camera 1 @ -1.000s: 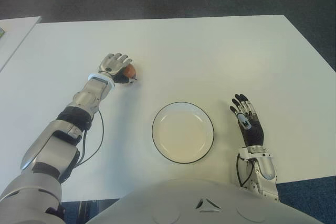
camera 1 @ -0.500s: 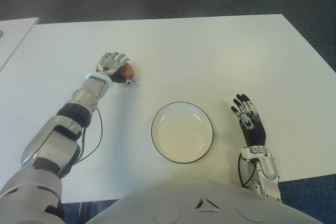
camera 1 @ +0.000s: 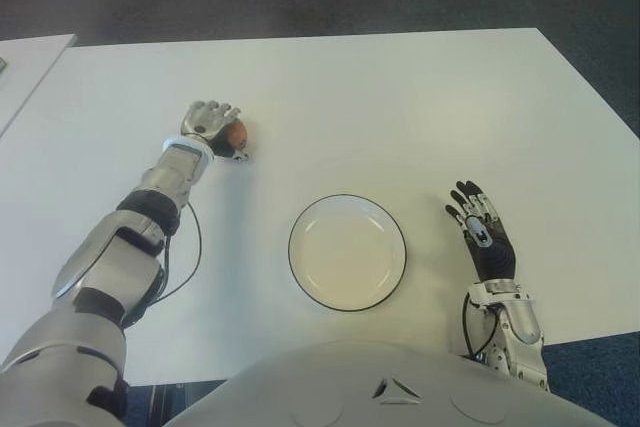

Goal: Put the apples into the plate.

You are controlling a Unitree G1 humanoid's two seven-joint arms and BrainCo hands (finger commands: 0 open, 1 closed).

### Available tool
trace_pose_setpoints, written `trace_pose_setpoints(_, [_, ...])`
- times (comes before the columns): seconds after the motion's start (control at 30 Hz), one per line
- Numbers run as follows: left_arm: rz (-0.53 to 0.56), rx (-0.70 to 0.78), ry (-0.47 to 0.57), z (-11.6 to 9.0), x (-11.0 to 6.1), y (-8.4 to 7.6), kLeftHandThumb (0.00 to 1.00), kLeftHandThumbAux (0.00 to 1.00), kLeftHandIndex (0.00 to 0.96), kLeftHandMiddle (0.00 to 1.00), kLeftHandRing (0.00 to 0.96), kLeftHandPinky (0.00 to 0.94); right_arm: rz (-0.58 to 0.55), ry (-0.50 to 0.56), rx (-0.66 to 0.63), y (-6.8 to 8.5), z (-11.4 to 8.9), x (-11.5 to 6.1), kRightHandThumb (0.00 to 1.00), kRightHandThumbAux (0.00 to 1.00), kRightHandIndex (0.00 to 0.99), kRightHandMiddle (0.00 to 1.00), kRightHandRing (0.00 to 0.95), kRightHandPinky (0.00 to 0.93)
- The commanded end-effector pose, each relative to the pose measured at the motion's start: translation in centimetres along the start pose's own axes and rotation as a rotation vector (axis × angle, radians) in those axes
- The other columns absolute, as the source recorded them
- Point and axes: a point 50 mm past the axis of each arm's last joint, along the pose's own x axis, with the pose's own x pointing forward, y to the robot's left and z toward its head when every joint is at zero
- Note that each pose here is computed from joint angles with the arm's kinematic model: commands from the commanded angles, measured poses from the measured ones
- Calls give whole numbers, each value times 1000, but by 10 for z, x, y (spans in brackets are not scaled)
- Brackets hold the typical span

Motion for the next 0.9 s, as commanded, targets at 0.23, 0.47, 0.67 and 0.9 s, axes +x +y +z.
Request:
trace_pose_setpoints(0.23, [-53, -85, 17, 5, -6, -26, 837, 659, 401, 511, 551, 525, -52, -2, 33, -6, -6, 3, 221, 481, 114, 129, 64, 36])
trace_pose_setpoints(0.47, [-36, -149, 29, 7, -7, -26, 846, 660, 411, 574, 635, 602, -60, -21, 26, -7, -5, 8, 199, 506, 119, 139, 69, 16])
trace_pose_setpoints(0.67, [-37, -188, 39, 6, -6, -24, 850, 658, 420, 594, 667, 627, -50, -28, 4, -8, -3, 13, 187, 508, 119, 141, 69, 24])
trace_pose_setpoints(0.9, [-33, -210, 44, 4, -5, -20, 850, 657, 436, 526, 681, 627, -47, -32, 5, -6, -3, 16, 198, 504, 120, 142, 70, 31])
